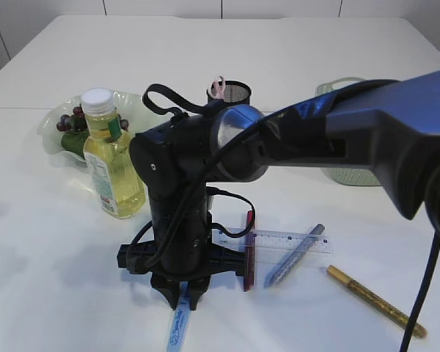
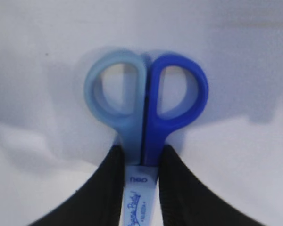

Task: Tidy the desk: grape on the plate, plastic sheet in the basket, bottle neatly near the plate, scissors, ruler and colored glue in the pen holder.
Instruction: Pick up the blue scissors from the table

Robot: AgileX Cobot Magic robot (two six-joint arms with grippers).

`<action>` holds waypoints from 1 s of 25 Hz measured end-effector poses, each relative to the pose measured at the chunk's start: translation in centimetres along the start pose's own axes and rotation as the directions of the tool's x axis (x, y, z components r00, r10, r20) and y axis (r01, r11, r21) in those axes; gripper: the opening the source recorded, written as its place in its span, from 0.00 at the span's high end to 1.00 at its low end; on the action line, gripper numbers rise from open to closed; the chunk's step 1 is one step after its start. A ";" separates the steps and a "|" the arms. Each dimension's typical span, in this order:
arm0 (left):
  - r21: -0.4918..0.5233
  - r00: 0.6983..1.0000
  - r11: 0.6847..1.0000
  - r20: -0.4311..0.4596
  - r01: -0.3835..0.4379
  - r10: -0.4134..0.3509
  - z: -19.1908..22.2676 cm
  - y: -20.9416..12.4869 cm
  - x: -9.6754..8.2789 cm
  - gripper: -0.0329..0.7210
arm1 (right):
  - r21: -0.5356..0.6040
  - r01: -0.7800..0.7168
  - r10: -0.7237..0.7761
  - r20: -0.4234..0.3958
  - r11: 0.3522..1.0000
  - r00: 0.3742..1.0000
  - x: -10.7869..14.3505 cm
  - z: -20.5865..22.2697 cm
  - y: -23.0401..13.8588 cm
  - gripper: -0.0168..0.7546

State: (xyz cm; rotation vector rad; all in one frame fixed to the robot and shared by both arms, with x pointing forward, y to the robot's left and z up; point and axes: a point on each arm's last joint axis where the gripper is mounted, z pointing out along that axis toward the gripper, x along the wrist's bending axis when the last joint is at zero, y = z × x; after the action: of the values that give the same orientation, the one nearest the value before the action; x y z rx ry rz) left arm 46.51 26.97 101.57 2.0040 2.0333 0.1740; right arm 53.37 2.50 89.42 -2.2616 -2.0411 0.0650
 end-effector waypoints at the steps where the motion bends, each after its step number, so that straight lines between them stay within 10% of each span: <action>1: -0.001 1.000 1.000 0.000 0.000 0.000 0.0 0.0 0.0 0.38 | 0.000 -0.001 0.001 0.003 1.000 1.000 0.0 0.0 0.0 0.73; 25: -0.002 1.000 1.000 0.000 0.000 0.000 0.0 0.0 0.0 0.38 | 0.011 0.094 -0.095 0.126 0.995 0.988 -1.1 0.0 0.0 0.73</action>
State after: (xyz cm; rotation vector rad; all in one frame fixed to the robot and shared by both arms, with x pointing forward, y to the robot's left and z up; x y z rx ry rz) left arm 46.53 26.96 101.57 2.0026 2.0321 0.1761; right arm 53.29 1.37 89.41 -2.2069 -2.2047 0.2107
